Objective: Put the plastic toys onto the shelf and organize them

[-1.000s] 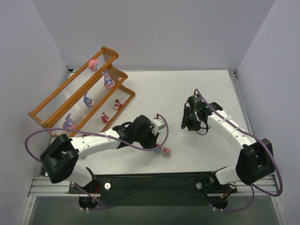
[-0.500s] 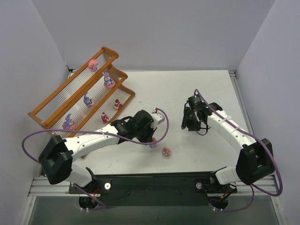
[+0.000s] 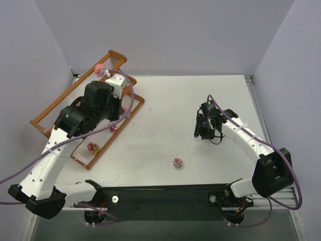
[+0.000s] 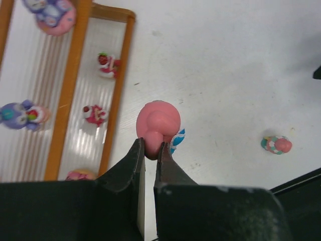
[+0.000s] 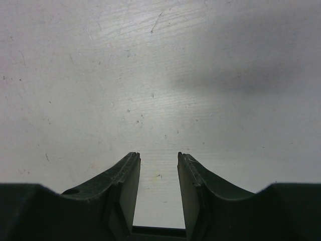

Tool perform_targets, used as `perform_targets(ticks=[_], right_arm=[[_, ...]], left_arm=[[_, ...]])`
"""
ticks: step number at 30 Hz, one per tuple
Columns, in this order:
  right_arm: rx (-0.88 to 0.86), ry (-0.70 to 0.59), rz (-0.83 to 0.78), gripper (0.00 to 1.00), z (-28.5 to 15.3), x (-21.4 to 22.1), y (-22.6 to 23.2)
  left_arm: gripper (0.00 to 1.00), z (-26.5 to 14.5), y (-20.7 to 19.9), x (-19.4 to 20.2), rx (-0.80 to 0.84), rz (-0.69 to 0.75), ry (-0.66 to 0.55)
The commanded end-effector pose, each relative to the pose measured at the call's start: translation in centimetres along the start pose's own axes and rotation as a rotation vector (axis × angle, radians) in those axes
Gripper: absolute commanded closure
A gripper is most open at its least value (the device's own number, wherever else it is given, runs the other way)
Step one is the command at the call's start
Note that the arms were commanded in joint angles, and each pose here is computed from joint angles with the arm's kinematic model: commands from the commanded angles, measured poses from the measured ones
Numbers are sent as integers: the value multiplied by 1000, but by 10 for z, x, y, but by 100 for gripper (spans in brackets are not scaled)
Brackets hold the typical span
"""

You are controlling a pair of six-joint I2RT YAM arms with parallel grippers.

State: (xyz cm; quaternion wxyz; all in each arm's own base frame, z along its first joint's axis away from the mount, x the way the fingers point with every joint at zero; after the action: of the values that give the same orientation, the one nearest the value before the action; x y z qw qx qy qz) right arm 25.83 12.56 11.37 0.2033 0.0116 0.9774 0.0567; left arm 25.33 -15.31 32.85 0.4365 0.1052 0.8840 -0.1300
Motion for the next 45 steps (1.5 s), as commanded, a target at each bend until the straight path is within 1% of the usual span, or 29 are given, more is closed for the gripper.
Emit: perform_targets(ticks=[1, 3, 4, 6, 7, 8, 9, 10, 11, 12, 13, 14, 15, 16, 17, 18, 20, 21, 24, 27, 29, 33, 35, 45], right_arm=[[8, -15, -14, 64, -4, -12, 0], [2, -21, -20, 63, -5, -16, 2], [5, -16, -25, 64, -4, -16, 2], [2, -16, -29, 64, -4, -17, 4], [1, -17, -28, 64, -4, -19, 4], [1, -17, -31, 64, -3, -20, 4], [-1, -17, -32, 64, -3, -20, 4], [-2, -11, -33, 64, -2, -20, 5], [-7, -8, -36, 64, -2, -20, 6], [-12, -5, -37, 64, -1, -20, 7], [-16, 1, -41, 64, 0, -20, 8], [-17, 2, -42, 64, 0, -20, 8], [-18, 2, -44, 64, 0, -21, 8], [-18, 8, -47, 64, 1, -20, 8], [-22, 7, -50, 63, 0, -21, 9], [-26, 10, -49, 64, 0, -21, 9], [-30, 22, -55, 63, 1, -19, 10], [-29, 28, -57, 64, 1, -18, 10], [-43, 47, -62, 64, 1, -17, 11], [-53, 60, -71, 64, 0, -18, 14], [-54, 67, -88, 64, 0, -19, 14], [-43, 78, -104, 64, 1, -21, 13], [-48, 85, -104, 64, 2, -21, 14], [-47, 109, -106, 64, 7, -21, 15]], left_arm=[[100, -34, 46, -17, -145, -15, -11], [100, -40, 54, -27, -144, -22, -26], [100, -50, 66, -42, -168, -50, -70], [100, -50, 77, -51, -179, -55, -67], [100, -58, 85, -64, -177, -88, -102], [100, -59, 90, -68, -193, -98, -110], [100, -55, 96, -75, -210, -73, -107], [100, -54, 93, -82, -175, -79, -113], [100, -67, 102, -98, -166, -110, -162], [100, -57, 105, -104, -136, -129, -151], [100, -55, 106, -111, -119, -135, -162], [100, -65, 105, -125, -109, -128, -204], [100, -54, 110, -127, -107, -134, -183], [100, -56, 111, -131, -97, -134, -191], [100, -54, 106, -135, -39, -130, -196], [100, -56, 122, -139, -51, -153, -210], [100, -60, 128, -142, -16, -170, -220], [100, -66, 138, -142, -23, -177, -235], [100, -76, 149, -140, -40, -168, -246], [100, -77, 153, -133, -63, -141, -221], [100, -76, 157, -130, -78, -145, -207], [100, -61, 165, -120, -73, -166, -147], [100, -53, 173, -111, -97, -181, -107], [100, -40, 202, -99, -231, -194, -29]])
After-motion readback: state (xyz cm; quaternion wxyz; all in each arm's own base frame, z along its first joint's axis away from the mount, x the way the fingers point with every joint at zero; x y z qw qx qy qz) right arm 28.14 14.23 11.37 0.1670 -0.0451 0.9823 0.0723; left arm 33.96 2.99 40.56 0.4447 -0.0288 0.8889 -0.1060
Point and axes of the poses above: each gripper's point midway between its finger pads, its own z axis out along the fingers, its own y axis along the line the jaws close on, x = y × z, the point moved 2 cm from there along -z, back along the fingers, and after that the axes turned 9 degrees about -z, right-handed, at the moved point
